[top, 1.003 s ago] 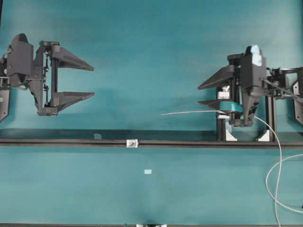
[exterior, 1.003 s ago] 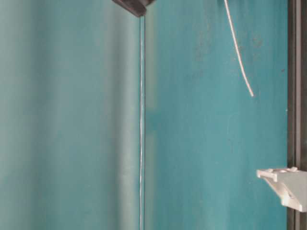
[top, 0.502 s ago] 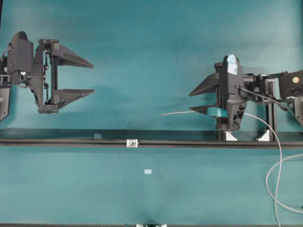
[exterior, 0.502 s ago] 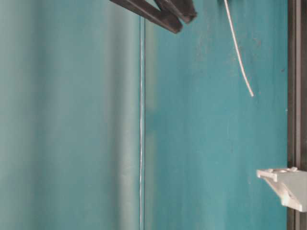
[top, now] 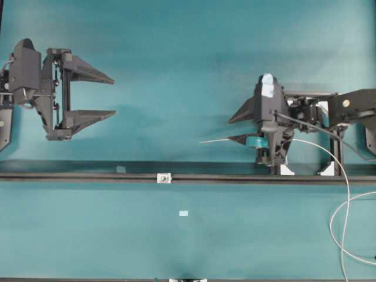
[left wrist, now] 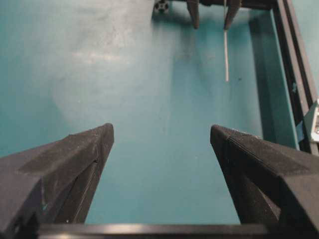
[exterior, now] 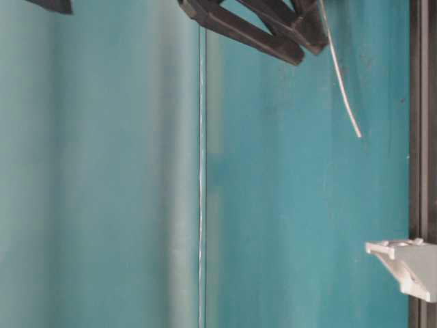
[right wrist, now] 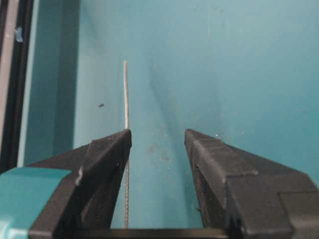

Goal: Insert the wire into the hole on the left side and pull it with the left arm.
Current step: 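Lower the open right gripper around the white wire near its tip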

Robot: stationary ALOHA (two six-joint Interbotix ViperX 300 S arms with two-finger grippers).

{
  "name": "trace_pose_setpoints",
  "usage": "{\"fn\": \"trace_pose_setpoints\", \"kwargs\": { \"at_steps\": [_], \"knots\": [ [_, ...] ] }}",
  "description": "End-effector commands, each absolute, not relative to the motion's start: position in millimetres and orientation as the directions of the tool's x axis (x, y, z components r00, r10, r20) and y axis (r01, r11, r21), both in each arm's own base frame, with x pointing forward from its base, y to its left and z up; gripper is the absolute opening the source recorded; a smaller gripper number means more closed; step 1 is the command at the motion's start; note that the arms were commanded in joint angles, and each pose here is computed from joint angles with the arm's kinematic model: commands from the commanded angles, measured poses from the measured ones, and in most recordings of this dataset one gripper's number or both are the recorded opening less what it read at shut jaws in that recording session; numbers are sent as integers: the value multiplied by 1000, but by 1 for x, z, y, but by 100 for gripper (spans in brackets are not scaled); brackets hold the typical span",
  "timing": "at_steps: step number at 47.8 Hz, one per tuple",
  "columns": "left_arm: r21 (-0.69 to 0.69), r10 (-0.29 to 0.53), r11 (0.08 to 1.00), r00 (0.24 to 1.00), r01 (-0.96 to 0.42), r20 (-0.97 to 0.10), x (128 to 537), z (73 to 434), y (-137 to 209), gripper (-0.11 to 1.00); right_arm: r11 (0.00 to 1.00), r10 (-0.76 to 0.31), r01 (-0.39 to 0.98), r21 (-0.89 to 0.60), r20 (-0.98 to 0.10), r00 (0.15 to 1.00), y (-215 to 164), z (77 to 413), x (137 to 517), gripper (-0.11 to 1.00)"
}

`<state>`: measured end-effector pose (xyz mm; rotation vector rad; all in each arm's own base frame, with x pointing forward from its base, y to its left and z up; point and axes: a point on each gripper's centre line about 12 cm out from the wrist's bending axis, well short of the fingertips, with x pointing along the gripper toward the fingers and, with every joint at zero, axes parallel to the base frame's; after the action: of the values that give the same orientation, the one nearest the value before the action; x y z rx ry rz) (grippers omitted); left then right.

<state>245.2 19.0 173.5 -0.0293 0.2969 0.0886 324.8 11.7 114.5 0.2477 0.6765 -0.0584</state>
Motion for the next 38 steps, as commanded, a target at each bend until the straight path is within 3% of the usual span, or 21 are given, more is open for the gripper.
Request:
{"fn": "trace_pose_setpoints", "kwargs": {
  "at_steps": [1, 38],
  "knots": [
    [-19, 90, 995, 955, -99, -282, 246, 176, 21, 61, 968, 28, 127, 215, -601, 799, 13, 121, 333, 61],
    [-20, 97, 994, 955, -107, -282, 246, 176, 23, 61, 971, 50, 102, 218, -597, 801, 22, 114, 339, 60]
  ]
}}
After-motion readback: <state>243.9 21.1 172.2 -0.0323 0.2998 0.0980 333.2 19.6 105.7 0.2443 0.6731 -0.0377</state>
